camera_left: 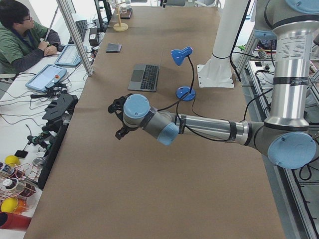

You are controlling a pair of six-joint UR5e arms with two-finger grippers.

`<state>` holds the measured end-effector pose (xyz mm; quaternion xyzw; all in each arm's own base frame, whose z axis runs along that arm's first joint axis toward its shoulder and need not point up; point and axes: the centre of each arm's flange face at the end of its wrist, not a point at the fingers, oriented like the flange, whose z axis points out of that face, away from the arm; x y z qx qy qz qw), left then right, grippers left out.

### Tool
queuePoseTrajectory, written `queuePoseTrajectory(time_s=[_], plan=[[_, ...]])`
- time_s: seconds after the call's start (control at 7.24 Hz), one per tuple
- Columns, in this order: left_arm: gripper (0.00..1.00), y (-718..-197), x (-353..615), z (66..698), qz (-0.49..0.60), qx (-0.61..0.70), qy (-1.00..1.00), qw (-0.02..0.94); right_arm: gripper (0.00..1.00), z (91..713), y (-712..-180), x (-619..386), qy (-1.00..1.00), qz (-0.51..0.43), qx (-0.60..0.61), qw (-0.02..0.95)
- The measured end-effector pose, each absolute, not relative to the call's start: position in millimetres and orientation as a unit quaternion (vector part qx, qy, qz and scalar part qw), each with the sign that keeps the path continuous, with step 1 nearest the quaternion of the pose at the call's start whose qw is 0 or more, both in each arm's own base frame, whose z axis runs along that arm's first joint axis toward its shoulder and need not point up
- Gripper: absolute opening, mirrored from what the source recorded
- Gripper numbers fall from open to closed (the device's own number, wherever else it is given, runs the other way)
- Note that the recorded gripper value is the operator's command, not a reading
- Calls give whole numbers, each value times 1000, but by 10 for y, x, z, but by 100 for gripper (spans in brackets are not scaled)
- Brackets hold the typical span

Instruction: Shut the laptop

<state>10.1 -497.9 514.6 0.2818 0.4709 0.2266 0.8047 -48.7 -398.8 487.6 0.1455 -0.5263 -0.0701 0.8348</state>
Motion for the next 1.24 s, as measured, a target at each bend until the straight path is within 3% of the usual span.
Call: queuePoseTrajectory(time_s=[0.41, 0.97, 1.11, 1.24], plan=[[98, -4740, 1328, 4632, 180, 231, 569, 769, 77, 4424, -3709, -1508, -581, -11, 140, 802], [98, -4121, 2981, 4010, 169, 166, 641, 731, 59, 3674, -2954, -2696, -628, 34, 115, 769], [73, -3957, 3290, 3878, 162, 160, 649, 725, 36, 3567, -2761, -2931, -634, 39, 114, 764], [1, -3843, 3511, 3755, 156, 155, 658, 721, 0, 3451, -2638, -3140, -639, 40, 117, 760]])
